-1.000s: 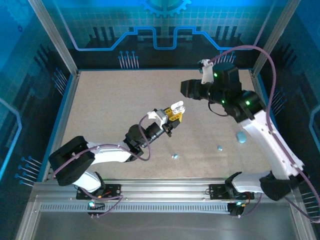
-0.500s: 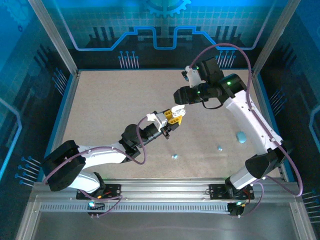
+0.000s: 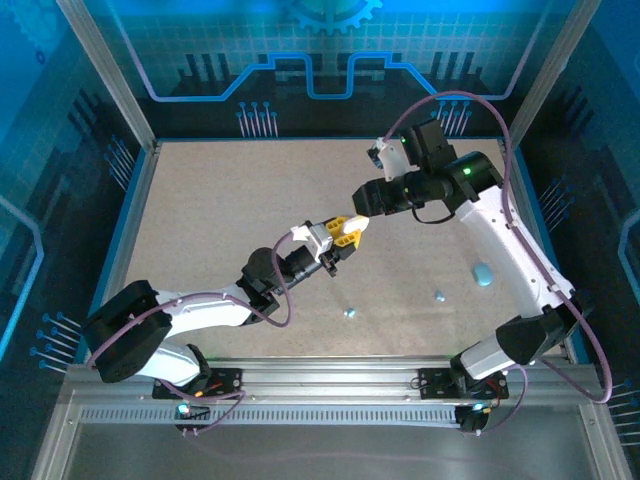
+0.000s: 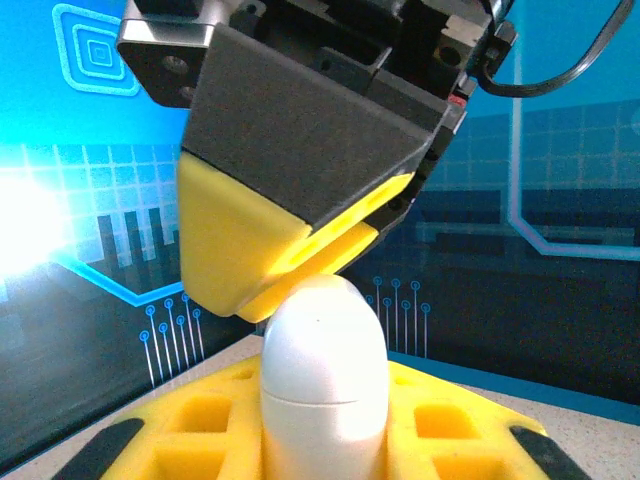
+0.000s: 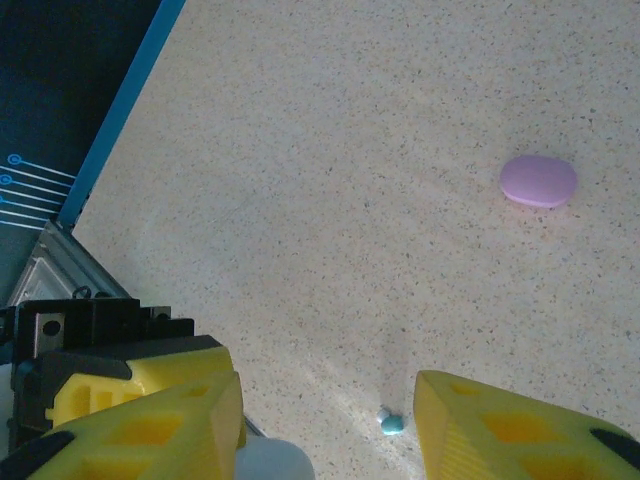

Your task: Insert wireless bluetooth earbuds into charging case

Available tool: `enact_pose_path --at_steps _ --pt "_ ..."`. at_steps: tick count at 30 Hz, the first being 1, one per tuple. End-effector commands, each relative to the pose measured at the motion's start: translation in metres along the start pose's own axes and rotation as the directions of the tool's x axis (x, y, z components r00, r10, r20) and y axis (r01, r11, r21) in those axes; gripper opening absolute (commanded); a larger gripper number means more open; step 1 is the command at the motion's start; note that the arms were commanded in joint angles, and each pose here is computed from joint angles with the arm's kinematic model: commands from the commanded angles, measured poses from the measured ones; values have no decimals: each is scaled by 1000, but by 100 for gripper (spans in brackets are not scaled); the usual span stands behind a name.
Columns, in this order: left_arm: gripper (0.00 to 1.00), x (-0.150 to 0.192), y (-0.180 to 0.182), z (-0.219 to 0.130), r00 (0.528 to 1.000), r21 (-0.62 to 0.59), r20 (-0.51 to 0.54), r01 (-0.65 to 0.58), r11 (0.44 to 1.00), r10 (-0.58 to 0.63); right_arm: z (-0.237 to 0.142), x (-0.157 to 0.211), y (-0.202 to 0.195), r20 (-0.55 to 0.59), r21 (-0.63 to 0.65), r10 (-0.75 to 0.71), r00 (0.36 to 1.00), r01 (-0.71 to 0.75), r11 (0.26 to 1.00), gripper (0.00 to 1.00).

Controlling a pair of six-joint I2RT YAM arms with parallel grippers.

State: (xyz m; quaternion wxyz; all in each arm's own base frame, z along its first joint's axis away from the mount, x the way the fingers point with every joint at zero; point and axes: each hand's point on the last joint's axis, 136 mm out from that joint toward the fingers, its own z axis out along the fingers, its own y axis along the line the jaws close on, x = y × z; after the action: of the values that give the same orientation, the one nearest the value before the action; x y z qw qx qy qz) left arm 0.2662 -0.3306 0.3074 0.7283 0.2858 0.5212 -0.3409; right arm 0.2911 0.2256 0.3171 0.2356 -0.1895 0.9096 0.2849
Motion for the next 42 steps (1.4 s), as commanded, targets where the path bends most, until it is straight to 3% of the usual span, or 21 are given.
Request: enact_pose_path --at_steps 1,7,11,14,18,22,25,32,42 --pt "23 -17 6 -2 999 -27 54 4 1000 -2 -9 4 0 8 -12 11 1000 -11 1000 50" --pt "22 -6 20 -4 999 -90 3 48 995 -48 -28 -8 -30 140 139 67 988 -87 986 54" --pt "22 16 52 -16 975 -200 -63 197 960 -213 -48 -7 -65 278 199 169 946 -229 953 56" --pt "23 43 73 -29 925 -293 -143 301 907 -353 -55 -1 -86 369 179 253 894 -336 925 57" --pt "24 88 103 -52 777 -479 -221 440 760 -589 -59 11 -107 426 159 337 840 -436 886 58" --pt "23 131 121 -69 563 -606 -214 565 560 -799 -52 20 -118 412 126 413 812 -500 857 58" --pt "22 157 124 -71 427 -645 -217 612 458 -878 -45 21 -118 385 96 448 807 -518 850 58" --pt "23 200 122 -66 264 -710 -257 601 367 -929 -37 28 -121 349 96 478 806 -538 838 58" --pt "24 244 129 -64 162 -775 -253 556 300 -954 -33 41 -134 348 126 512 786 -580 805 58"
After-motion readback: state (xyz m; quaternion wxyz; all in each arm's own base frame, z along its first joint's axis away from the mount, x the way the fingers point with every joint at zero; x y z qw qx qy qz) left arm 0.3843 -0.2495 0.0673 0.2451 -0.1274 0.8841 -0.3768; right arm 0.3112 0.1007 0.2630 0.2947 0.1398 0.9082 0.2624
